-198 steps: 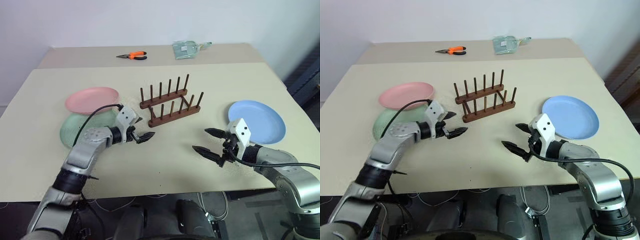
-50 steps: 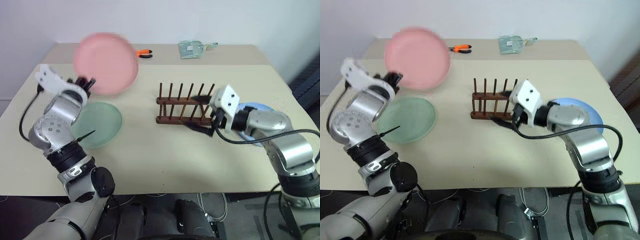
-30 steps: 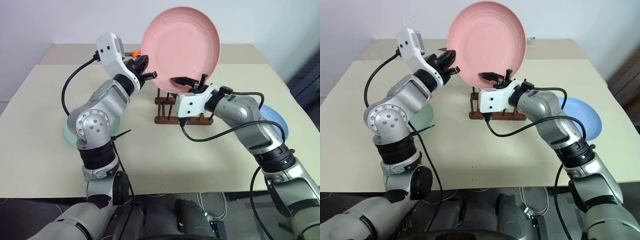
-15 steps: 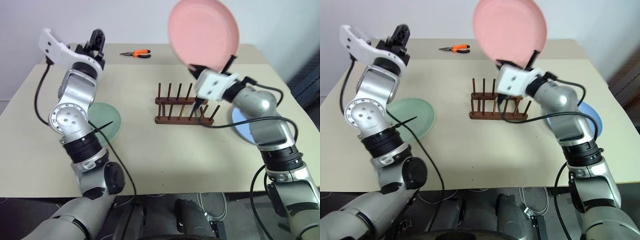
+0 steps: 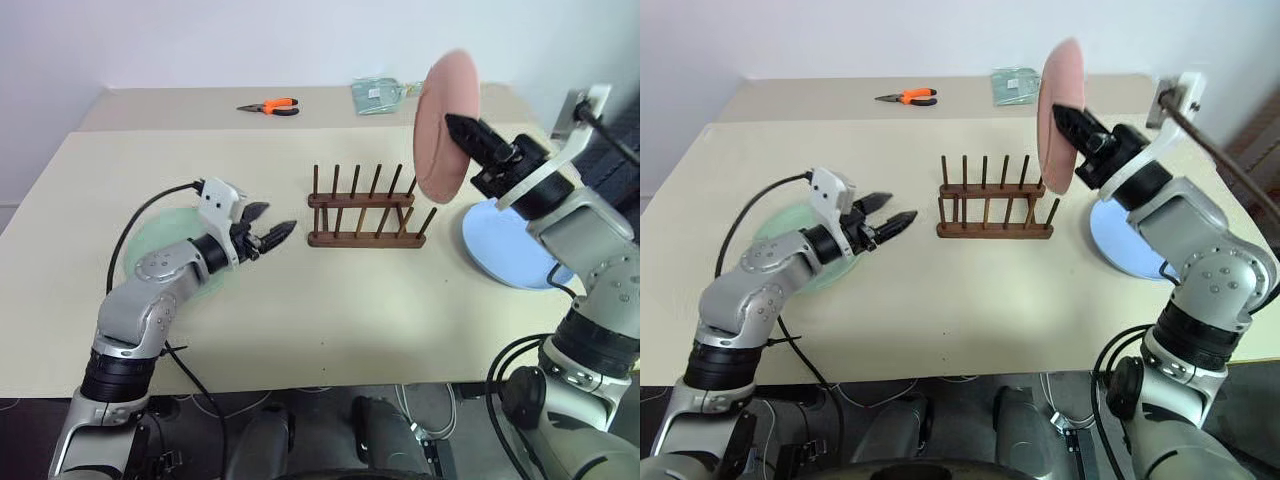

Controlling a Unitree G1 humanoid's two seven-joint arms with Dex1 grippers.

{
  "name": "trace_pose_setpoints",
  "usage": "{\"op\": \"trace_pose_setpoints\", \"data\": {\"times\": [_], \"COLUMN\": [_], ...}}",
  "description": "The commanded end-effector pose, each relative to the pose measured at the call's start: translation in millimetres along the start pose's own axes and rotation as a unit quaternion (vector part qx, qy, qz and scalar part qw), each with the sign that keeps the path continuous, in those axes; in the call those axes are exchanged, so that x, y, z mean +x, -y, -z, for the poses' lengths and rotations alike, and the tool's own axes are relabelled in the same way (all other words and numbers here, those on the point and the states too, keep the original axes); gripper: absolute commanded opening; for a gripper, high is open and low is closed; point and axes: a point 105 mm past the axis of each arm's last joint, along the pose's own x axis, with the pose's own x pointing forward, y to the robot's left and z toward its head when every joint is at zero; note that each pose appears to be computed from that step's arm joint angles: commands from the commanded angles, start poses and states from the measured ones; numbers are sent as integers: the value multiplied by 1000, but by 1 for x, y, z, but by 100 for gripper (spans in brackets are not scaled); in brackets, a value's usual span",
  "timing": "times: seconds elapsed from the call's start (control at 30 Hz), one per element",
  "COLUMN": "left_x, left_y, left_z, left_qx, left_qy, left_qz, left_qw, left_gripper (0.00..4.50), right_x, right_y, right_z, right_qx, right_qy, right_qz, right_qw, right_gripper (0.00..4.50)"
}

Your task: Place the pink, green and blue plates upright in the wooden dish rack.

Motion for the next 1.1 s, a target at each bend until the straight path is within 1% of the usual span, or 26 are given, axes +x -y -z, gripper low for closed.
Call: {"op": "trace_pose_setpoints", "data": {"times": [0.03, 0.17, 0.37, 0.47, 0.57, 0.7, 0.8, 0.9, 0.97, 1.07, 1.1], "left_x": [-1, -1, -2, -2, -2, -1, -1, -2, -2, -4, -4], "left_y": [5, 6, 7, 7, 7, 7, 8, 6, 5, 4, 3], "left_z": [-5, -6, -2, -1, 0, 0, 0, -1, -1, -1, -1], "left_qx": [25, 20, 18, 17, 18, 18, 18, 19, 20, 22, 18], "left_qy": [3, 6, 0, -1, -2, -2, -1, -2, -3, -3, -2], "left_qz": [12, 15, 9, 7, 6, 5, 6, 4, 3, 1, 0], "left_qw": [1000, 1000, 1000, 1000, 1000, 1000, 1000, 1000, 1000, 1000, 1000], "left_gripper": [341, 341, 341, 341, 341, 341, 341, 341, 341, 341, 345], "right_x": [-3, -3, -1, 0, 1, 2, 3, 4, 5, 10, 12], "right_y": [-4, 4, 1, -3, -15, -18, -10, 2, 4, 24, 27], "right_z": [-13, -12, -13, -19, -30, -31, -22, -8, -5, 4, 4], "right_qx": [10, 47, 62, 62, 57, 63, 75, 110, 115, 129, 127], "right_qy": [19, 19, 17, 31, 46, 44, 35, 20, 14, 5, 5], "right_qz": [-5, 8, 2, -8, -35, -38, -22, -10, -6, 33, 41], "right_qw": [1000, 999, 998, 998, 997, 996, 996, 994, 993, 991, 991], "right_gripper": [0, 0, 0, 0, 0, 0, 0, 0, 0, 0, 36]}}
